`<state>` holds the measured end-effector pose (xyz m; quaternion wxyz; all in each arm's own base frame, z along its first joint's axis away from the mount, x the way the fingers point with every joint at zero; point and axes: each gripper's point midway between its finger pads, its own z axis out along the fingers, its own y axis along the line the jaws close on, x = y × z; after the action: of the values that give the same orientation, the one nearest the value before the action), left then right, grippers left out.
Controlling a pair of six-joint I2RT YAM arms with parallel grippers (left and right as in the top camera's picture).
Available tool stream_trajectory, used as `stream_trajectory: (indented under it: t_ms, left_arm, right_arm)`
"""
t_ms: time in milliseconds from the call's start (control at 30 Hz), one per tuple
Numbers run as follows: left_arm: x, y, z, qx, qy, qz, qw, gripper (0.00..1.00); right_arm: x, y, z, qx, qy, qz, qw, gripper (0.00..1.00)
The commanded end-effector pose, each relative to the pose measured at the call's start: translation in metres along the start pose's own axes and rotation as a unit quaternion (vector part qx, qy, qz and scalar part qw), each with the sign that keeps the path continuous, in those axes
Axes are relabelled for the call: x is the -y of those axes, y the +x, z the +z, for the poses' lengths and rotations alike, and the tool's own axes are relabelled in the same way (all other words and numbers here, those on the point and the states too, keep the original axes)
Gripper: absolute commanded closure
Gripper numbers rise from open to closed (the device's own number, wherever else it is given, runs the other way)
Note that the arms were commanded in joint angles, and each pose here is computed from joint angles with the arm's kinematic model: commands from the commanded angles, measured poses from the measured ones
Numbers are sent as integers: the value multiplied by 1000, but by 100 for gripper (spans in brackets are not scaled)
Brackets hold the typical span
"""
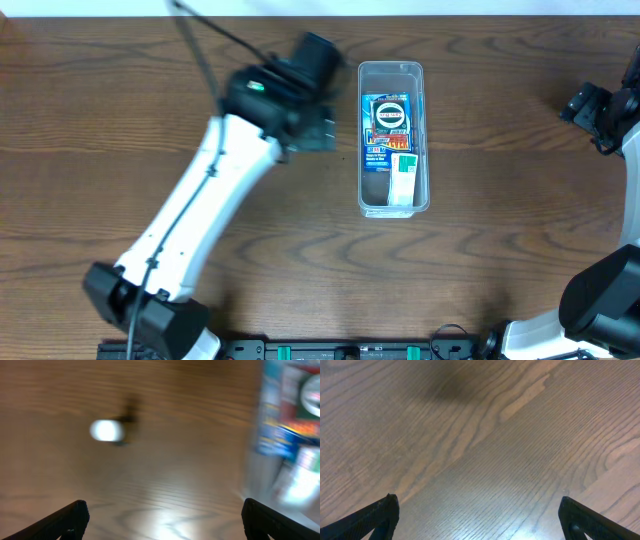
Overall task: Pack container
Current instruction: 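Open the left gripper and withdraw it toward the bottle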
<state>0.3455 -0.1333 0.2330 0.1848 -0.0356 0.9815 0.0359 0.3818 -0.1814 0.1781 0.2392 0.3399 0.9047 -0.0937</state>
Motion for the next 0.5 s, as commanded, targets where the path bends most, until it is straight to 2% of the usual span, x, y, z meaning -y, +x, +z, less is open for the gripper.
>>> stream_trajectory:
  t_ms: [0,100,233,367,467]
  left_arm:
    - [-39,-15,5,-3,-23,-3,1000,2]
    - [-56,-20,17,-27,1,-9,1000,2]
    - [-86,-25,32,-46,-6,-35,998,2]
    - [-88,-26,49,-74,36,-14,997,2]
    - [-90,-27,64,-87,34,-11,996,2]
  right_arm:
    - [4,2,5,-5,7,-4,1000,1]
    - [4,2,5,-5,7,-4,1000,1]
    - [4,2,5,-5,7,-4,1000,1]
    - [4,2,5,-5,7,-4,1000,1]
    - [4,2,5,-5,7,-4,1000,1]
